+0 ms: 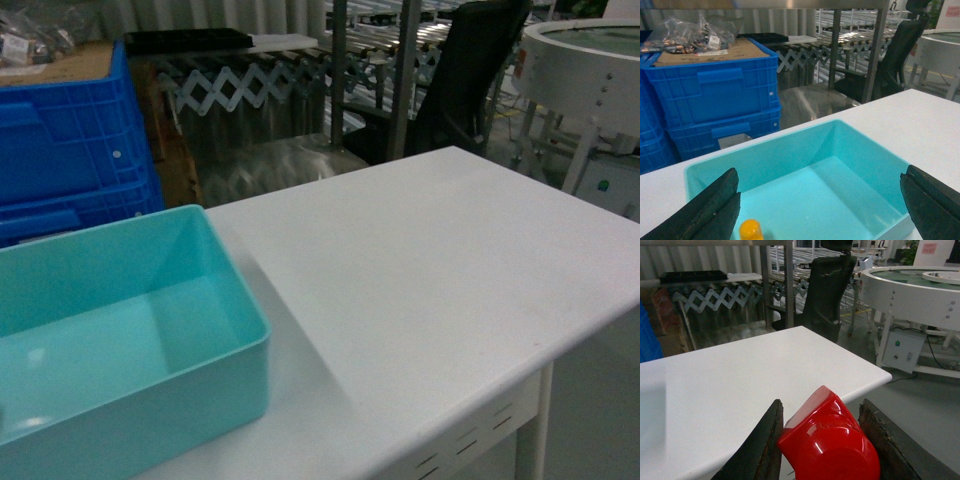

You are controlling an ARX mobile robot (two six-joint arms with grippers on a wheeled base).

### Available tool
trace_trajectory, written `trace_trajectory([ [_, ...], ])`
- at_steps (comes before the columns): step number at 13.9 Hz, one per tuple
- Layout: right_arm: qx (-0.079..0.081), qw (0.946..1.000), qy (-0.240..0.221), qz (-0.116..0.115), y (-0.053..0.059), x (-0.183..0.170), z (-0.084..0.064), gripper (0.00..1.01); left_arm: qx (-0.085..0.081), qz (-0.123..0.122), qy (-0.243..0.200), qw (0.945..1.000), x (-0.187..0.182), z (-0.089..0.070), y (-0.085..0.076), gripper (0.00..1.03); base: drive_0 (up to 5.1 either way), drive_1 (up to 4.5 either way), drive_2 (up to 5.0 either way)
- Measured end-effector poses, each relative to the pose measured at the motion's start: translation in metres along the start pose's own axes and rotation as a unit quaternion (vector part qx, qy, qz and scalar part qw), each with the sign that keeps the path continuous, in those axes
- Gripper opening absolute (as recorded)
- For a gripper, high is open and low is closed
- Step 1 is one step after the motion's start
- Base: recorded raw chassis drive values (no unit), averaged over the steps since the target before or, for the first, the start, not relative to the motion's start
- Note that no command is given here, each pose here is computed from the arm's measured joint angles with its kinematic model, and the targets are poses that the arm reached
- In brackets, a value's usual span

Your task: Pick red block from blue box to shelf

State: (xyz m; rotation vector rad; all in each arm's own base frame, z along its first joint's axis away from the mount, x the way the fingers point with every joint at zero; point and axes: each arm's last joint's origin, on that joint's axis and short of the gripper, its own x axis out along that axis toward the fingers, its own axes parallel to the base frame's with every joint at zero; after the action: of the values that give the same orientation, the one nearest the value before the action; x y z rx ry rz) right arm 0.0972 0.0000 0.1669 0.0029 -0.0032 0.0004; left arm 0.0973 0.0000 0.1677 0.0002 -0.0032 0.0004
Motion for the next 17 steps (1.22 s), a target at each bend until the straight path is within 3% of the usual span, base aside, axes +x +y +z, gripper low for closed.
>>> trace_trajectory([
  [17, 0.000, 1.0000, 0.000, 0.000, 0.0000, 0.0000, 0.0000, 0.38, 0.000, 0.000, 0.000, 1.0000, 0.0000, 0.0000, 0.0000, 0.98, -1.6, -1.60, -1.6],
])
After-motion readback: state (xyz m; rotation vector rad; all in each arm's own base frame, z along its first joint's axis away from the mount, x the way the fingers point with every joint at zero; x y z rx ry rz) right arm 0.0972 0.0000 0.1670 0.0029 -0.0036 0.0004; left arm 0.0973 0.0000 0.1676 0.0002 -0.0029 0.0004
